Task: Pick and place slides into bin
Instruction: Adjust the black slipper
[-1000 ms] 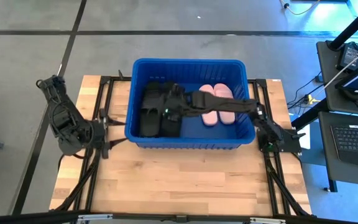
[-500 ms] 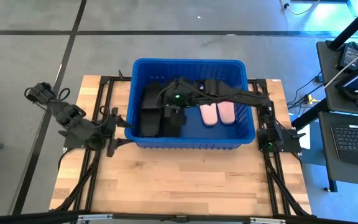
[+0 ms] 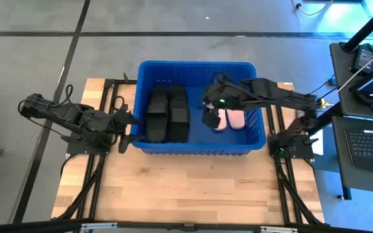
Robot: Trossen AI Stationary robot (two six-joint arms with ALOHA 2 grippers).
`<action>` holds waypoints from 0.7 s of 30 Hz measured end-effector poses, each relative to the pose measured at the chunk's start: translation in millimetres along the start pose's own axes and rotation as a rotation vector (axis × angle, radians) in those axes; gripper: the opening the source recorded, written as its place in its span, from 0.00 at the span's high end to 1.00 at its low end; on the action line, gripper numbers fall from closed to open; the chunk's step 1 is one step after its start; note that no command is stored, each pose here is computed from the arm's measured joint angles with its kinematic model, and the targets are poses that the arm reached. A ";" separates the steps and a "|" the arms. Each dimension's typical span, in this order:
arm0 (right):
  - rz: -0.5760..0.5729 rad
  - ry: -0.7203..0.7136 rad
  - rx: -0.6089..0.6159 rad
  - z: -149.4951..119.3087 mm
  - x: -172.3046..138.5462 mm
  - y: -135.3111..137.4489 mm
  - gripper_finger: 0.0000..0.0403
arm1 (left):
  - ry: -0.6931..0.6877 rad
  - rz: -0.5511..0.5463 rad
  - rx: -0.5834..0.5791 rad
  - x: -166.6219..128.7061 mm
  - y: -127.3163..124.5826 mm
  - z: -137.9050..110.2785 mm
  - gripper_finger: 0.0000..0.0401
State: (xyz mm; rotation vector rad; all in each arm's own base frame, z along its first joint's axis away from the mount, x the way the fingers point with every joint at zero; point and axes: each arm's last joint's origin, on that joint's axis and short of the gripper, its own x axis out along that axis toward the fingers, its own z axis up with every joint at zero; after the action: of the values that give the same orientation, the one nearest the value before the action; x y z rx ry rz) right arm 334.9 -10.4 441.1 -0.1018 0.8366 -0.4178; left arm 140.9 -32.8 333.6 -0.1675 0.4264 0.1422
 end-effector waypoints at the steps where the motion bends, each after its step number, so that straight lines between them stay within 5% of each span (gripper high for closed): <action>1: -0.014 -0.010 0.009 -5.6 -4.5 -1.0 0.28 | -0.002 0.008 -0.005 0.3 1.3 0.5 0.35; 11: -0.004 -0.237 0.138 -78.5 -41.5 -21.9 0.28 | 0.026 0.039 0.073 13.8 11.4 4.2 0.35; 21: 0.026 -0.466 0.272 -155.0 -75.1 -44.7 0.28 | 0.164 -0.062 0.092 50.2 29.6 4.9 0.35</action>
State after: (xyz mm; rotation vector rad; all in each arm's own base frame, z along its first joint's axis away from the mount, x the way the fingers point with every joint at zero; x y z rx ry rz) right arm 161.6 -9.8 400.8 0.0633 0.3174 -0.4566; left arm 183.0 2.1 312.9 -0.1019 0.5894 0.0478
